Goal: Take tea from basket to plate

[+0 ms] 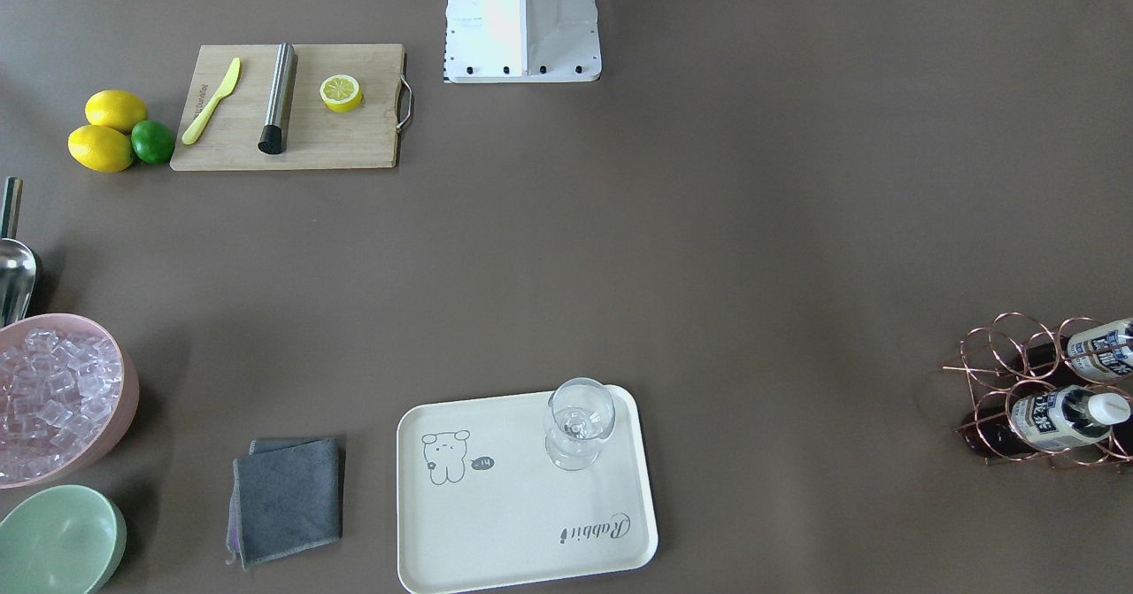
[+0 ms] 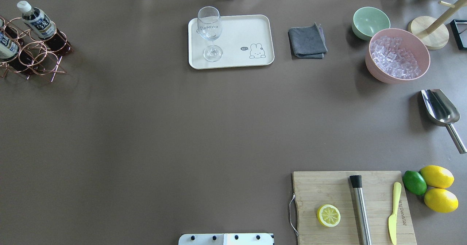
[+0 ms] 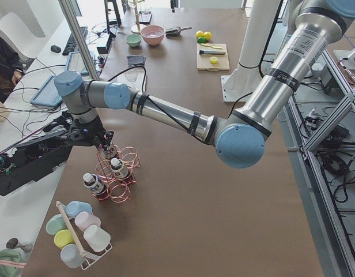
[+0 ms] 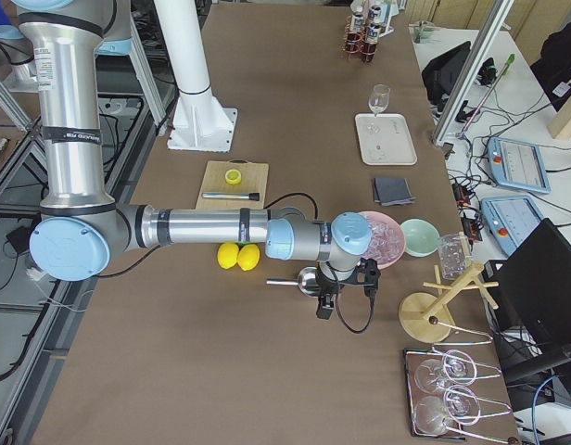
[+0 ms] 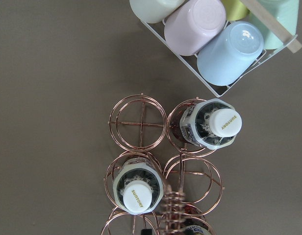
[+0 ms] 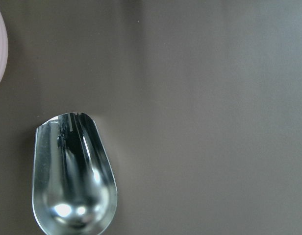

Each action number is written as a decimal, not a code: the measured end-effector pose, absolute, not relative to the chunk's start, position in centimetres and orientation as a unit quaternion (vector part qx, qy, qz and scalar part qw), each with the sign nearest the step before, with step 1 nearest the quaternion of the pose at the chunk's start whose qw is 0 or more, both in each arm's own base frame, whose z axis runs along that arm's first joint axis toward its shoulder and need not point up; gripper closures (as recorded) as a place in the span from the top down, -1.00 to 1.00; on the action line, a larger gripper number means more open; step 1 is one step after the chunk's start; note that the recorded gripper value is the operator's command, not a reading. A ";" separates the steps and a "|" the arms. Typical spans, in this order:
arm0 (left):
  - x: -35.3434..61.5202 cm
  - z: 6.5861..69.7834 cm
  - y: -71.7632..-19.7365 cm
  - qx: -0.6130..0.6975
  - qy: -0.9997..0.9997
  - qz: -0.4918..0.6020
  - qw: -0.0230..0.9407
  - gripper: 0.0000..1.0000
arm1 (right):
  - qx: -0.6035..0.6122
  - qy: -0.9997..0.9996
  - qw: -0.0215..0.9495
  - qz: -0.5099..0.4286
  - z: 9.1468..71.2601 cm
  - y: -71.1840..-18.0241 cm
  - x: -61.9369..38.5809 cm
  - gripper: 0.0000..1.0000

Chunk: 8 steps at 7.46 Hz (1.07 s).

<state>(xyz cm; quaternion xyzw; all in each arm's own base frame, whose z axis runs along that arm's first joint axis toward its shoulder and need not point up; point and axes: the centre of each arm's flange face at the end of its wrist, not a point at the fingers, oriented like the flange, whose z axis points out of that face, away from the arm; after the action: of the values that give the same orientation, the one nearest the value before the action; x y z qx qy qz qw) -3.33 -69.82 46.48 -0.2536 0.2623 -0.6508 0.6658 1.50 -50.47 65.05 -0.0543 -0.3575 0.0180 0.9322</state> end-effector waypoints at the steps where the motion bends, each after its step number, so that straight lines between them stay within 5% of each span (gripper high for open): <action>1: -3.8 44.9 -69.8 -0.267 0.266 -0.657 0.653 -1.00 | -0.053 -0.350 0.935 0.016 65.1 -50.5 1.5 1.00; 5: -3.9 27.9 -59.9 -0.290 0.263 -0.714 0.580 -1.00 | -0.053 -0.331 0.942 0.009 65.5 -50.6 1.3 1.00; 8: 8.3 19.0 -50.9 -0.330 0.272 -0.698 0.574 -1.00 | -0.052 -0.318 0.947 0.001 65.7 -50.4 1.0 1.00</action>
<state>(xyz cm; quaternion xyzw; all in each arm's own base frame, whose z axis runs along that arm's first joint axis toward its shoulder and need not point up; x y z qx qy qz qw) 8.32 -50.86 19.00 -0.3299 0.2721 -0.6983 0.5740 1.01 -50.42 65.66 -0.0517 -0.3177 0.0008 0.9468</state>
